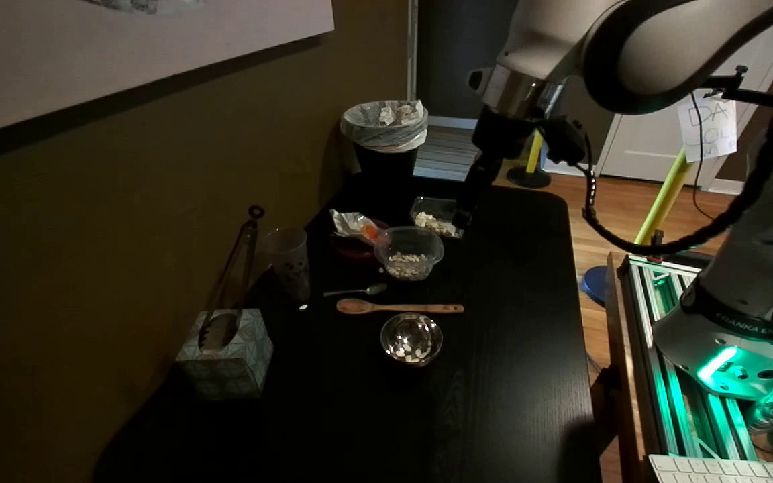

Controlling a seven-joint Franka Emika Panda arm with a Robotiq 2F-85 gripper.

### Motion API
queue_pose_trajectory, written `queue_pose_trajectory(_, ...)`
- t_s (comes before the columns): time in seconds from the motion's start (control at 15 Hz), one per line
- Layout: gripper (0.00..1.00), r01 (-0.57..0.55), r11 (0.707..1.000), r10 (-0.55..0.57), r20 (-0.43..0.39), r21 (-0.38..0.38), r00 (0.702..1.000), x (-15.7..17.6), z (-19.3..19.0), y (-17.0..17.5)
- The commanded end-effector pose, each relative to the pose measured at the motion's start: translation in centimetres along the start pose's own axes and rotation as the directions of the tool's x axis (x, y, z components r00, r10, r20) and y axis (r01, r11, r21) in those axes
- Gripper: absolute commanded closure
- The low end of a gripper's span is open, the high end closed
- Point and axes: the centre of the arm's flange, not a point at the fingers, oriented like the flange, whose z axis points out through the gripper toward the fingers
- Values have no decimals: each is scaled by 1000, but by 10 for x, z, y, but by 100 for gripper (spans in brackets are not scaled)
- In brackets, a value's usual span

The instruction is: Put the wooden spoon on top of the clear container on the left.

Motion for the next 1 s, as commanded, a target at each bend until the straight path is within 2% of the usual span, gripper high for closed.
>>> queue_pose_trajectory(0.0,0,18,1000,-19,86,21,996,55,66,-6)
queue_pose_trajectory(0.07,0,-4,1000,4,36,3,999,16,27,5)
queue_pose_trajectory(0.2,0,-4,1000,4,61,2,998,23,41,4)
queue_pose_trajectory(0.47,0,4,1000,-4,23,16,1000,20,30,6)
queue_pose_trajectory(0.53,0,-8,1000,7,19,22,1000,23,36,10)
queue_pose_trajectory(0.8,0,-93,988,94,-4,124,996,46,116,37)
queue_pose_trajectory(0.93,0,-96,985,100,-17,143,995,54,152,37)
